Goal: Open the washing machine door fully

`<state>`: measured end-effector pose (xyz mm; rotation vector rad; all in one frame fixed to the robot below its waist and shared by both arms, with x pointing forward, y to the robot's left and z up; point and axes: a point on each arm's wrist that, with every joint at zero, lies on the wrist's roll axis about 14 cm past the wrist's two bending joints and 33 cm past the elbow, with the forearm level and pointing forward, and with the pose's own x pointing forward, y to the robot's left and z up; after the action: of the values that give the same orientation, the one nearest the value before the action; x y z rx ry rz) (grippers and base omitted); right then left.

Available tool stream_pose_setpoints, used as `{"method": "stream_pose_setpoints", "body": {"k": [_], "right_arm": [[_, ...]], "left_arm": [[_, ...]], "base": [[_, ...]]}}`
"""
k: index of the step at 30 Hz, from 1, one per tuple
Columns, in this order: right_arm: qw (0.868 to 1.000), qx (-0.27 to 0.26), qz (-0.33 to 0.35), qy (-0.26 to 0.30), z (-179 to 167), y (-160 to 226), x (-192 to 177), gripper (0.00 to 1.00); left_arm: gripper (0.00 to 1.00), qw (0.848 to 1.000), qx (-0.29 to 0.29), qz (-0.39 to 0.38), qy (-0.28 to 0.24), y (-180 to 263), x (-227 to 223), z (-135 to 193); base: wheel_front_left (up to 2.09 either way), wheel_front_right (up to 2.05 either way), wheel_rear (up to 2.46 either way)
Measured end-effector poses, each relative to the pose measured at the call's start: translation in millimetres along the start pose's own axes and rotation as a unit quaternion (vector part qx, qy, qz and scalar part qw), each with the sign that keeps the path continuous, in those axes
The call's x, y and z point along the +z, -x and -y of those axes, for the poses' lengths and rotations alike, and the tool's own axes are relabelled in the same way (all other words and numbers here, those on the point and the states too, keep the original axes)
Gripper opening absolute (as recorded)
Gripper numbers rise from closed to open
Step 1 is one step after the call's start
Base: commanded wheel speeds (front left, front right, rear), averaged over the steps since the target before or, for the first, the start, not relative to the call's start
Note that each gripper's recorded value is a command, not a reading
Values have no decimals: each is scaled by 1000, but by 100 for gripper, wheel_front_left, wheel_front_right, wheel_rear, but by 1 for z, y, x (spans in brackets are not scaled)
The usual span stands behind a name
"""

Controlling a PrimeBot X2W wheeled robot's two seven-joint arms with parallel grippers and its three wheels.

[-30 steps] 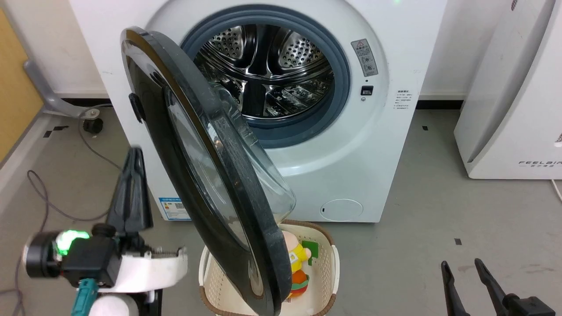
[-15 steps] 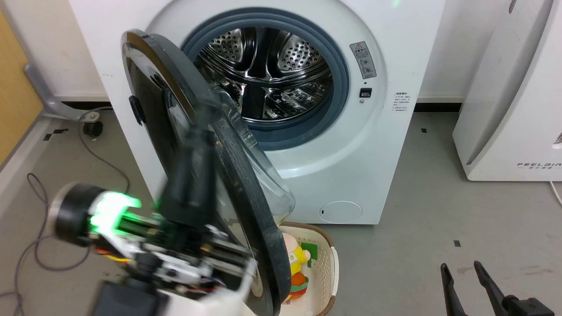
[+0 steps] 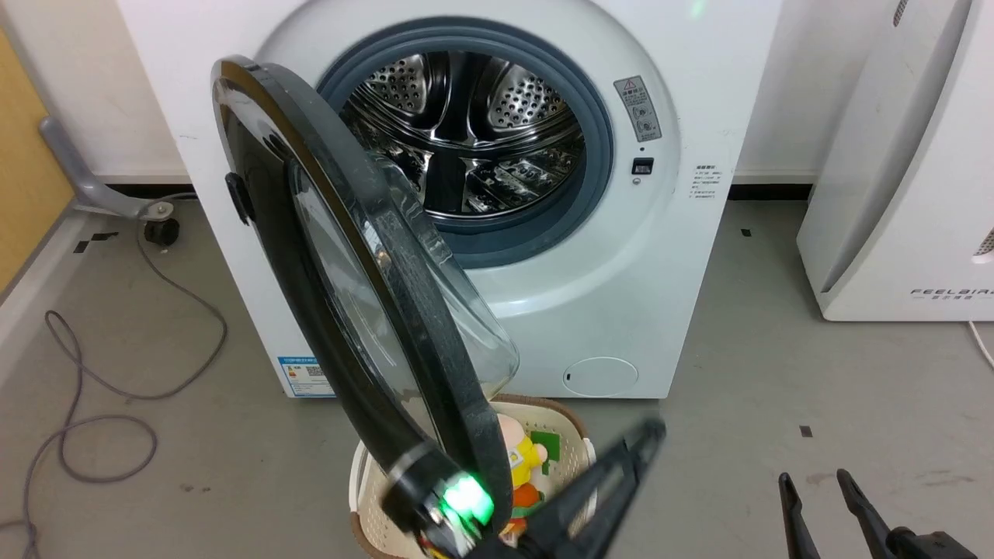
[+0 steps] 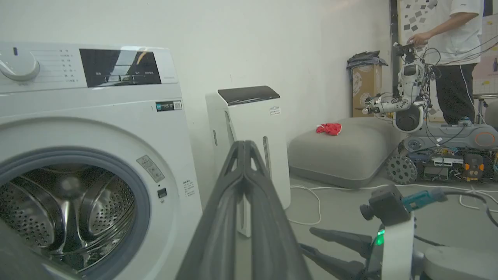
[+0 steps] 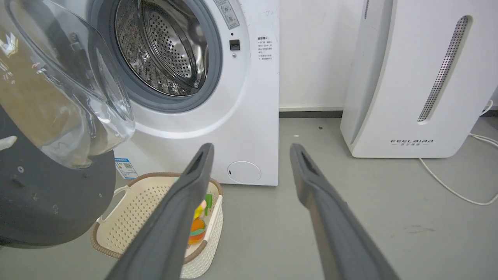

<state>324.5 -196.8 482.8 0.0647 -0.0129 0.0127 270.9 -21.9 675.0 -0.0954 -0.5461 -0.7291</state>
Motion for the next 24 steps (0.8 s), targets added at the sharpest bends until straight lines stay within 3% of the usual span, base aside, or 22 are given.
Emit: {"method": "stream_pose_setpoints", "body": {"k": [6,12,24], "right_arm": [[1000,1,-6,-3,-1,-1,-4,100],[1000,7,-13,-5,-5,-2,-8,100],[1000,2,-26,-10,-3,1,-16,100]], "left_arm": [[0,987,-2,-147,57,32,-67,18],[0,968,5,-241,64,59,-117,17],[0,965,84,-246,21,44,-145,-41]], "base": [[0,0,0],[0,0,0],[0,0,0]]}}
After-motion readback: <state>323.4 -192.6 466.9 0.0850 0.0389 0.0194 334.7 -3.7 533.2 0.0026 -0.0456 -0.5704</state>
